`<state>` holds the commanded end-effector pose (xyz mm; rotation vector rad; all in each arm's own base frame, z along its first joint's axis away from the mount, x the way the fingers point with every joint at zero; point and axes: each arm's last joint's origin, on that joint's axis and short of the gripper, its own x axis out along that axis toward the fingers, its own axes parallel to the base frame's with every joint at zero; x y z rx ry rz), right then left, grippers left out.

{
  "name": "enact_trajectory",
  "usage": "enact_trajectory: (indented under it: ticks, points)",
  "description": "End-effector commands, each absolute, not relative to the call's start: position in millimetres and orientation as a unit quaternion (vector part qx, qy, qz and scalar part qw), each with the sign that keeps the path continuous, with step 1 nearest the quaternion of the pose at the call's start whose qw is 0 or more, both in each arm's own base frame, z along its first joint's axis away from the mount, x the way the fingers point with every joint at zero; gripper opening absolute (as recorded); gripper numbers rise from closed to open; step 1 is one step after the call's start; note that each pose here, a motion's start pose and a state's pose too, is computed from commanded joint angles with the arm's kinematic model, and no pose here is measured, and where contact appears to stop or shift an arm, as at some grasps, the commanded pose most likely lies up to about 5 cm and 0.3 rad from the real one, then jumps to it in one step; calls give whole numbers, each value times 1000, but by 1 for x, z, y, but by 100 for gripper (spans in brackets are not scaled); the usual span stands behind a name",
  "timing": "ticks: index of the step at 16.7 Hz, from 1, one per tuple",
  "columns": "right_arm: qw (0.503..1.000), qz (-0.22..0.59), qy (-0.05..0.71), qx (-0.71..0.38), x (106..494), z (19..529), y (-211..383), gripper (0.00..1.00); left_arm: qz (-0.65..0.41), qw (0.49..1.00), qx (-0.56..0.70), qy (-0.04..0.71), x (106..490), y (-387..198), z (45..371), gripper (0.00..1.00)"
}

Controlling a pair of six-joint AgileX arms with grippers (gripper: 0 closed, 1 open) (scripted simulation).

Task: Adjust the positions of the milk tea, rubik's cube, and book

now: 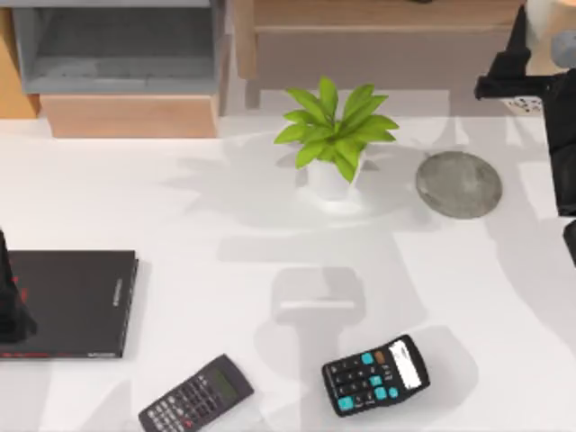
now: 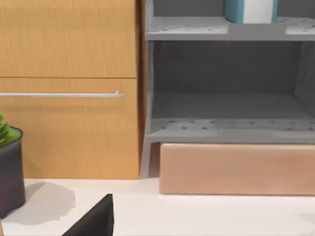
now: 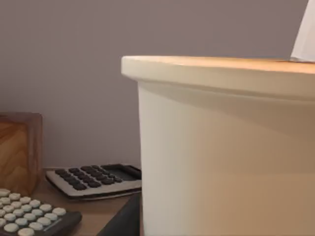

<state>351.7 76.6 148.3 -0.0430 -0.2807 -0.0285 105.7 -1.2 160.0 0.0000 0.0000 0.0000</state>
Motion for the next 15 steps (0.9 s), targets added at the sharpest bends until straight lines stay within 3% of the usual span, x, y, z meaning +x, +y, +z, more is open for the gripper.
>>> enact_trajectory:
  ticks: [5,15]
  points:
    - [994,10,-107,-5,336,102,114,0,0,1000,0,0,106,-1,160,100]
    - [994,10,-104,-4,336,88,115,0,0,1000,0,0,106,-1,160,100]
